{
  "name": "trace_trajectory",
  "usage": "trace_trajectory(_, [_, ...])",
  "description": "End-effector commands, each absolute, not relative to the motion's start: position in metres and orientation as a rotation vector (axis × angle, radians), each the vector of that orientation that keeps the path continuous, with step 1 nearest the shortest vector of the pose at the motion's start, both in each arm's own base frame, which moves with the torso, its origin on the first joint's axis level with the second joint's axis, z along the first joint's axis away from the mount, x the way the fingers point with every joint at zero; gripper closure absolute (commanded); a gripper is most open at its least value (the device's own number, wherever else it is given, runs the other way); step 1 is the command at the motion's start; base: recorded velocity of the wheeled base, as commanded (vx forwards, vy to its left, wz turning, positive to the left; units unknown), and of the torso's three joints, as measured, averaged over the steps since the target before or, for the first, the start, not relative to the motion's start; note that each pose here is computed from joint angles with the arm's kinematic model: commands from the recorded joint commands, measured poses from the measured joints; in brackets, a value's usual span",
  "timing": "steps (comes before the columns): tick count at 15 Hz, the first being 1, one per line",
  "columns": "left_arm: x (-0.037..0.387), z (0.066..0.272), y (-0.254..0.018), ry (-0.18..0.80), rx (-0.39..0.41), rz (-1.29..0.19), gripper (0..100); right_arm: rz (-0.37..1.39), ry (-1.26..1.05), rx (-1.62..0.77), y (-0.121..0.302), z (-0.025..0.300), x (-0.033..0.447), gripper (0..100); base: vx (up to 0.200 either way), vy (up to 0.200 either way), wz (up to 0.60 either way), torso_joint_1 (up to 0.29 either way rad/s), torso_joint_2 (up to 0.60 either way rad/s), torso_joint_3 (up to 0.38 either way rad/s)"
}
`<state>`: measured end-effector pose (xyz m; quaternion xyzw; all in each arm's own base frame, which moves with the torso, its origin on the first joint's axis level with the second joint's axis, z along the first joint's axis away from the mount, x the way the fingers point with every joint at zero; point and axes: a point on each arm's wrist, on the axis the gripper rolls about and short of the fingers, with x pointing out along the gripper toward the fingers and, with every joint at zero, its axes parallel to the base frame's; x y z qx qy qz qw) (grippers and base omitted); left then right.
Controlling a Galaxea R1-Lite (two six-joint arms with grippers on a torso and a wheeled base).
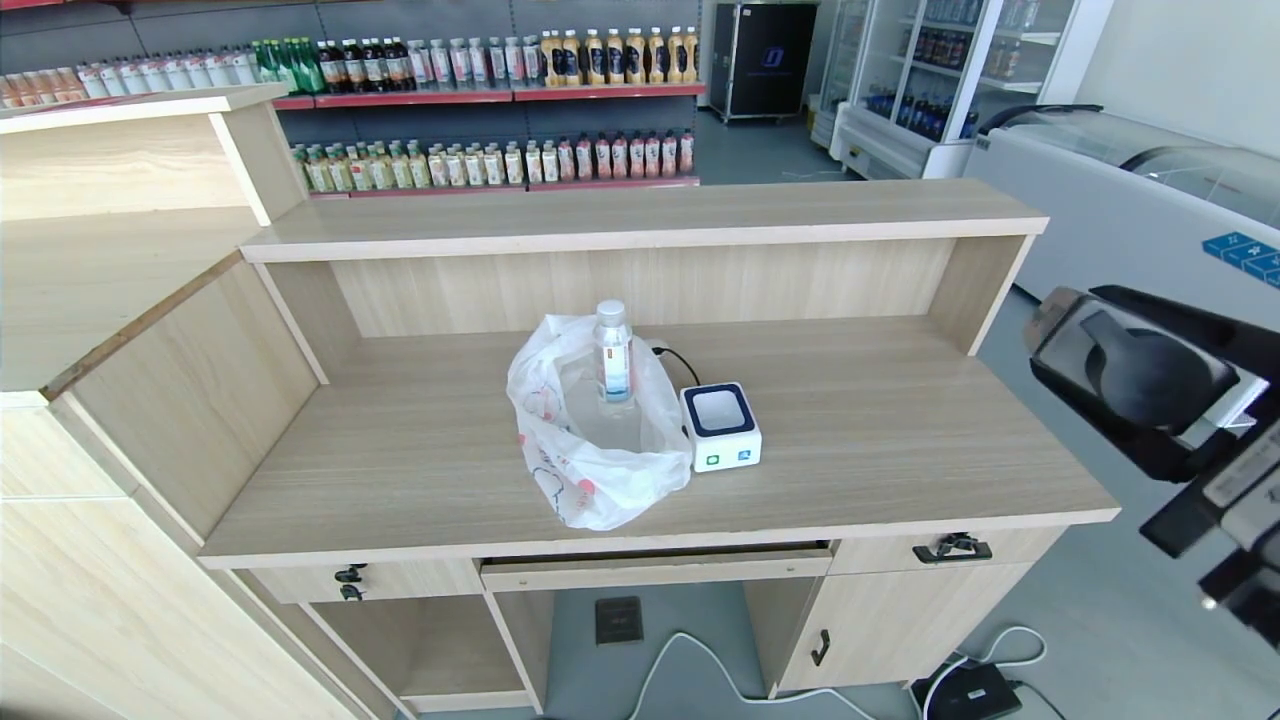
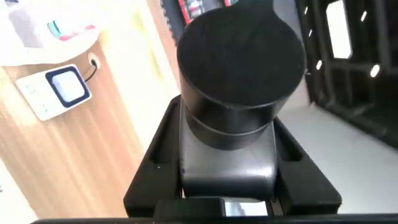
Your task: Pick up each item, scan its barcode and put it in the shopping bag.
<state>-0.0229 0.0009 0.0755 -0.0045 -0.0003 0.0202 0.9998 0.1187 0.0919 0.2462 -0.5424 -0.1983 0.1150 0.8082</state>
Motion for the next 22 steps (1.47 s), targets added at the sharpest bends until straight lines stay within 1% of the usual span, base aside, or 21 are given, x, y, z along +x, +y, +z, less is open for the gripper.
trace_trajectory(1, [-0.023, 0.075, 0.001, 0.000, -0.009, 0.041, 0, 0.028, -0.160, -0.895, 0.092, 0.281, 0.157, 100, 0.000, 0.000, 0.00, 0.000, 0.00, 0.000])
trace_trajectory(2, [-0.023, 0.075, 0.001, 0.000, -0.009, 0.041, 0, 0.006, -0.136, -0.862, 0.089, 0.293, 0.163, 100, 0.000, 0.000, 0.00, 0.000, 0.00, 0.000])
trace_trajectory(3, [-0.023, 0.075, 0.001, 0.000, -0.008, 0.041, 0, -0.085, -0.047, -0.766, 0.069, 0.334, 0.182, 100, 0.000, 0.000, 0.00, 0.000, 0.00, 0.000])
trace_trajectory(4, [-0.023, 0.075, 0.001, 0.000, -0.009, 0.040, 0, -0.072, -0.014, -0.691, 0.059, 0.349, 0.193, 100, 0.000, 0.000, 0.00, 0.000, 0.00, 0.000])
trace_trajectory(5, [-0.023, 0.075, 0.001, 0.000, -0.009, 0.040, 0, -0.054, -0.012, -0.595, 0.044, 0.360, 0.207, 100, 0.000, 0.000, 0.00, 0.000, 0.00, 0.000])
trace_trajectory(6, [-0.023, 0.075, 0.001, 0.000, -0.009, 0.041, 0, -0.010, -0.056, -0.562, 0.036, 0.370, 0.211, 100, 0.000, 0.000, 0.00, 0.000, 0.00, 0.000])
trace_trajectory(8, [-0.023, 0.075, 0.001, 0.000, -0.009, 0.041, 0, -0.037, -0.083, -0.526, 0.016, 0.377, 0.225, 100, 0.000, 0.000, 0.00, 0.000, 0.00, 0.000])
trace_trajectory(10, [-0.023, 0.075, 0.001, 0.000, -0.009, 0.041, 0, -0.069, -0.040, -0.443, 0.005, 0.369, 0.230, 100, 0.000, 0.000, 0.00, 0.000, 0.00, 0.000])
trace_trajectory(12, [-0.023, 0.075, 0.001, 0.000, -0.009, 0.041, 0, -0.085, 0.100, -0.363, -0.005, 0.347, 0.228, 100, 0.000, 0.000, 0.00, 0.000, 0.00, 0.000])
trace_trajectory(13, [-0.023, 0.075, 0.001, 0.000, -0.008, 0.043, 0, -0.090, 0.136, -0.324, -0.009, 0.343, 0.227, 100, 0.000, 0.000, 0.00, 0.000, 0.00, 0.000])
trace_trajectory(14, [-0.023, 0.075, 0.001, 0.000, -0.009, 0.041, 0, -0.051, 0.170, -0.235, -0.012, 0.338, 0.228, 100, 0.000, 0.000, 0.00, 0.000, 0.00, 0.000])
trace_trajectory(17, [-0.023, 0.075, 0.001, 0.000, -0.008, 0.041, 0, -0.014, 0.190, -0.089, -0.008, 0.335, 0.233, 100, 0.000, 0.000, 0.60, 0.001, 0.00, 0.001])
trace_trajectory(20, [-0.023, 0.075, 0.001, 0.000, -0.008, 0.041, 0, 0.045, 0.243, -0.019, -0.004, 0.332, 0.242, 100, 0.000, 0.000, 0.60, 0.004, 0.01, 0.002])
trace_trajectory(22, [-0.023, 0.075, 0.001, 0.000, -0.008, 0.041, 0, 0.048, 0.285, 0.020, -0.006, 0.323, 0.252, 100, 0.000, 0.000, 0.60, 0.005, 0.00, 0.007])
